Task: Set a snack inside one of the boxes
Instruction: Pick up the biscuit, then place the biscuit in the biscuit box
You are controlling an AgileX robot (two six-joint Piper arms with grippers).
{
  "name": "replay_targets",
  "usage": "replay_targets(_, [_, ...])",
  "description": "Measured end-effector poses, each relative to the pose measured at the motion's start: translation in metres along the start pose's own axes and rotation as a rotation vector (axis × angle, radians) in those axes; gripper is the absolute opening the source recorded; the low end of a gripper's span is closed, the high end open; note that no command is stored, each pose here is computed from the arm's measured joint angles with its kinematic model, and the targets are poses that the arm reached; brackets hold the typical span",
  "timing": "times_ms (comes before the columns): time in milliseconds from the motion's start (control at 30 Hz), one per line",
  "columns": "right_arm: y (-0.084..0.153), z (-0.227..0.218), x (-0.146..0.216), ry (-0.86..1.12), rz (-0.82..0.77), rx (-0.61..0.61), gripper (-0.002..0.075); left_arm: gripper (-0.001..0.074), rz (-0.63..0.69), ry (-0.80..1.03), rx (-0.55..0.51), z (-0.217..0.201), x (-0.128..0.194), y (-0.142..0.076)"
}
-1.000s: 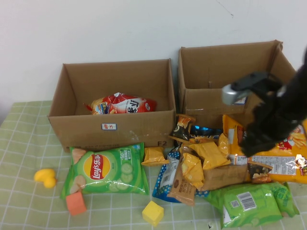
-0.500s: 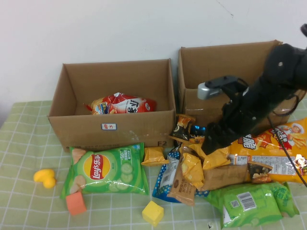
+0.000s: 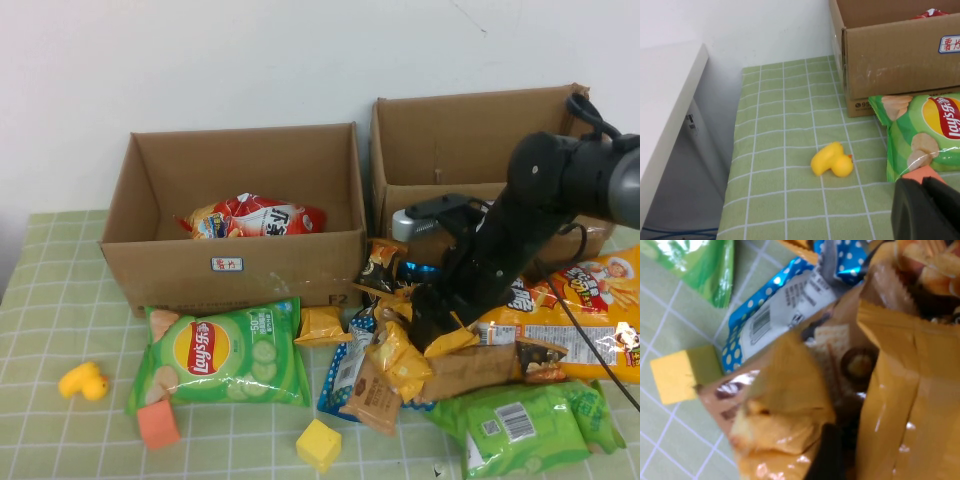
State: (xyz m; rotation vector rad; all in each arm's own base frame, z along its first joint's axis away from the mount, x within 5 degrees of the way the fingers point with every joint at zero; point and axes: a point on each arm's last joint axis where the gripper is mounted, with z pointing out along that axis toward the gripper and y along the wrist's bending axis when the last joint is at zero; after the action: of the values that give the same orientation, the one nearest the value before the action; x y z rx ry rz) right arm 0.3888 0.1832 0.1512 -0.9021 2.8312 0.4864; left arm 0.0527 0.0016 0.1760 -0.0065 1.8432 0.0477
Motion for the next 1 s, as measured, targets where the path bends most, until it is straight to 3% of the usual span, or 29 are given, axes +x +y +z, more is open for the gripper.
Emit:
replay_targets(167, [-0.002, 0.005, 0.000, 0.000, 0.029, 0.005, 0.0576, -0.0003, 0.000, 0.000, 0.000, 0.000, 0.000, 0.000])
replay_targets(300, [-0.001, -0.003, -0.006, 0.005, 0.040, 0.006, 0.0407, -0.0003, 0.000, 0.000, 0.000, 0.000, 0.000, 0.000])
replay_targets(567, [0.014, -0.071, -0.034, -0.012, -0.071, 0.026, 0.0410, -0.0003, -0.004, 0.000, 0.000, 0.000, 0.000, 0.000])
replay_targets(800, [0.025, -0.164, -0.062, -0.263, -0.162, 0.237, 0.0410, -0.0003, -0.004, 0.000, 0.000, 0.000, 0.000, 0.000])
replay_targets(1000, [0.009, -0.177, -0.083, -0.467, -0.110, 0.375, 0.0410, -0.0003, -0.004, 0.000, 0.000, 0.000, 0.000, 0.000])
